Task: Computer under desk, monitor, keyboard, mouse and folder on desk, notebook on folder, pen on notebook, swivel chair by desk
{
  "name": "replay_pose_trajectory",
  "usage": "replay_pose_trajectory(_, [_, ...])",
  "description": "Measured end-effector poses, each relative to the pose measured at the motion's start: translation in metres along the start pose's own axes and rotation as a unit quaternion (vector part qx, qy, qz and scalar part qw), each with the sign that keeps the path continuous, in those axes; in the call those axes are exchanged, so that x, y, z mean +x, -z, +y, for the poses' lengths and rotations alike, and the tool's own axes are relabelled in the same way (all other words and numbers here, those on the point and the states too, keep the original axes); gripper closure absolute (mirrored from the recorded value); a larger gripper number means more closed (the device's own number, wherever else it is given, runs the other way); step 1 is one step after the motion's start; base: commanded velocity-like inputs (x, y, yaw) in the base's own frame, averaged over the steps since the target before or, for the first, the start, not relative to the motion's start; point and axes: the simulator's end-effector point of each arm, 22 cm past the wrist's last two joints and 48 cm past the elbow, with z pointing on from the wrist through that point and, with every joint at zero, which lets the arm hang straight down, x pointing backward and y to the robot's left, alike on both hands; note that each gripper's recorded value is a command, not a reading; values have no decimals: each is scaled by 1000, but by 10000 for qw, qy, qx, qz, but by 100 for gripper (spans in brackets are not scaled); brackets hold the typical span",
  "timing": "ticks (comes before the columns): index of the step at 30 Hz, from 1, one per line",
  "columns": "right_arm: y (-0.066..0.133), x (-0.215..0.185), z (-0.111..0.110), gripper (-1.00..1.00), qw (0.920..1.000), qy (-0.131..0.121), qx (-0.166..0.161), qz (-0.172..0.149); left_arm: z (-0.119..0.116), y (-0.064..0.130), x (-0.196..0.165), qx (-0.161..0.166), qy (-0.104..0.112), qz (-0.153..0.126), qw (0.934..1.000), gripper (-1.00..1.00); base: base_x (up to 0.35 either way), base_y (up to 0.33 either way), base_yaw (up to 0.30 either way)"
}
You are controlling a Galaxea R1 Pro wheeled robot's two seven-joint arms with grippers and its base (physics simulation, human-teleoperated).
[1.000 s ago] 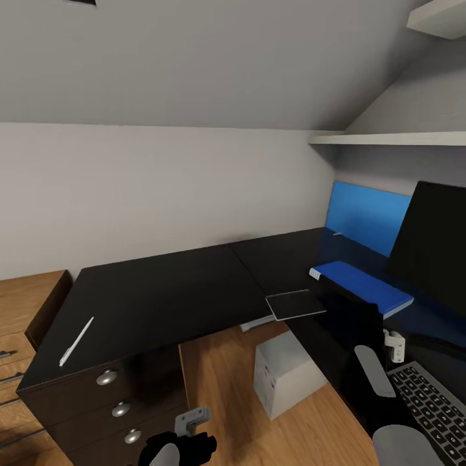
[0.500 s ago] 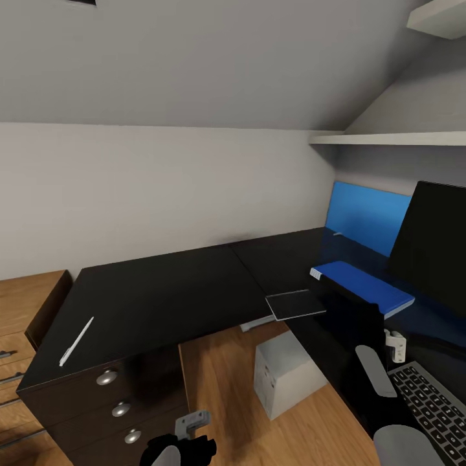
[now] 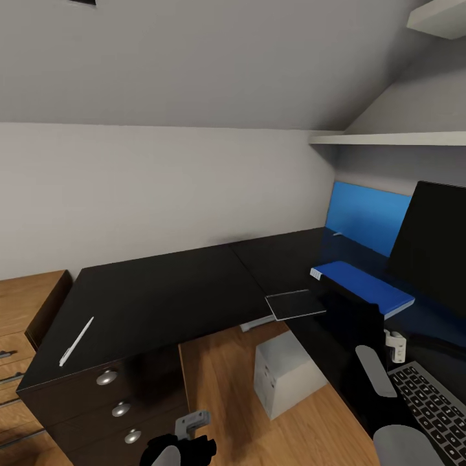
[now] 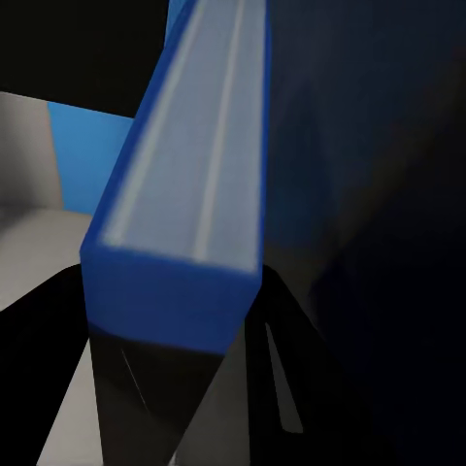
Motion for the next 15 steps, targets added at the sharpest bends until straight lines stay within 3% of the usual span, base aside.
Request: replay_pose_trajectory(15, [0, 0, -3, 100, 10000, -1, 64, 3, -1, 0, 0, 18, -10, -1, 10000, -100, 0, 0, 0])
